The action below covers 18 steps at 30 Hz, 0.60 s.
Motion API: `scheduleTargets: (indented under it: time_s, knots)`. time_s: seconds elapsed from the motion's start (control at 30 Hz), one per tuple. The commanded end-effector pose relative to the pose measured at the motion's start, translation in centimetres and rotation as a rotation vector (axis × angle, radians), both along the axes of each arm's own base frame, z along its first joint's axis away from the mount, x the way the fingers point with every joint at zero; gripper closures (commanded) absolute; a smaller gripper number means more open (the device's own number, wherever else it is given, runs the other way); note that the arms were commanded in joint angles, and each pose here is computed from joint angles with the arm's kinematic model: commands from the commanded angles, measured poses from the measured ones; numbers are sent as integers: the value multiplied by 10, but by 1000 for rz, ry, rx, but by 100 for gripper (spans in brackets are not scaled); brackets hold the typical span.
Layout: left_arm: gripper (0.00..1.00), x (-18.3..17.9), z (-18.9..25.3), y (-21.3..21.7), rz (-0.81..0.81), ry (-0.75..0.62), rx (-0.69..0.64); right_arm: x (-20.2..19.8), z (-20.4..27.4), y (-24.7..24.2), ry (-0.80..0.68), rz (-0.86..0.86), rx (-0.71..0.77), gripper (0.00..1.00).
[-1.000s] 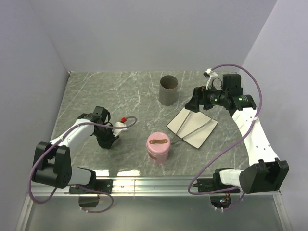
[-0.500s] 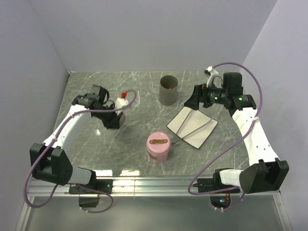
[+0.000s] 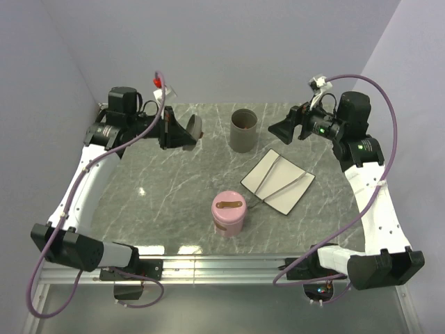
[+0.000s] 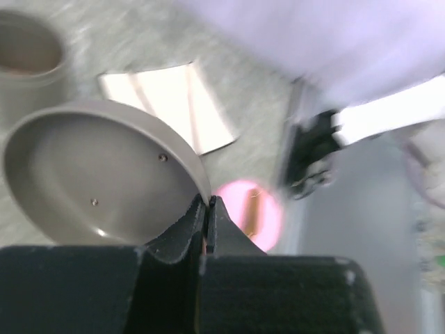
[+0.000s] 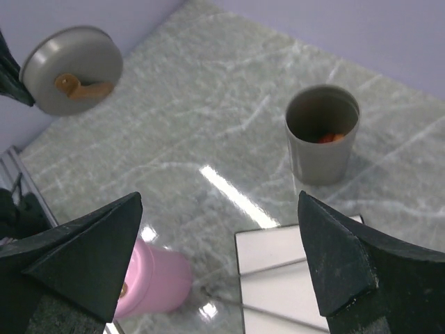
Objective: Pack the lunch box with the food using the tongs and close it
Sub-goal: Pick up the box lid from the center of the board.
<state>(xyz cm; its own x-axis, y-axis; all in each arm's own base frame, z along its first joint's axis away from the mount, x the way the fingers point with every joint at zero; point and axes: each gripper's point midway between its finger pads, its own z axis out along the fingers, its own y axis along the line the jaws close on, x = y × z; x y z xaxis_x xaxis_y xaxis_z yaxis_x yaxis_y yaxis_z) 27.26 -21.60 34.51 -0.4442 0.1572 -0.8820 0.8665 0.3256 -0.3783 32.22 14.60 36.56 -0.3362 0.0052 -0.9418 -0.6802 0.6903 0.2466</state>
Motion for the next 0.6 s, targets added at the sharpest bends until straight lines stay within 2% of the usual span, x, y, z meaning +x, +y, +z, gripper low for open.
scheduleTargets:
  time_s: [0.0,0.03,0.07,0.13,0.17,0.2,0.23,0.27,0.3,0.33,0.37,0.43,0.57]
  knots:
    - [100,-42,72,-16,-125,95,-278,-12,50,8,-174,38,104,1]
    - [100,-41,81,-19,-169,-13,-334,-16,59,10,-236,51,126,0]
    - [100,-46,86,-19,-175,5,-365,-19,62,12,-248,61,146,1]
    - [100,-51,90,-19,-158,135,-434,-27,67,16,-257,85,194,0]
    - [100,-56,109,-18,-181,6,-497,-28,70,17,-270,91,205,1]
    - [100,-64,118,-17,-186,128,-560,-29,78,19,-283,101,234,1]
    - [100,-64,118,-15,-186,159,-603,-29,82,21,-284,113,253,1]
    - [100,-70,137,-11,-195,87,-693,-31,94,24,-323,145,274,2]
    - [100,-70,143,-8,-190,173,-739,-34,101,28,-291,166,330,3]
    - [100,-62,149,-3,-155,184,-765,-31,101,31,-271,187,365,3]
    - [100,-57,152,0,-131,200,-780,-37,118,33,-339,235,396,4]
    - [100,-46,160,8,-88,244,-827,-34,124,38,-260,270,506,5]
    - [100,-26,165,20,-2,373,-901,-37,146,49,-281,350,621,8]
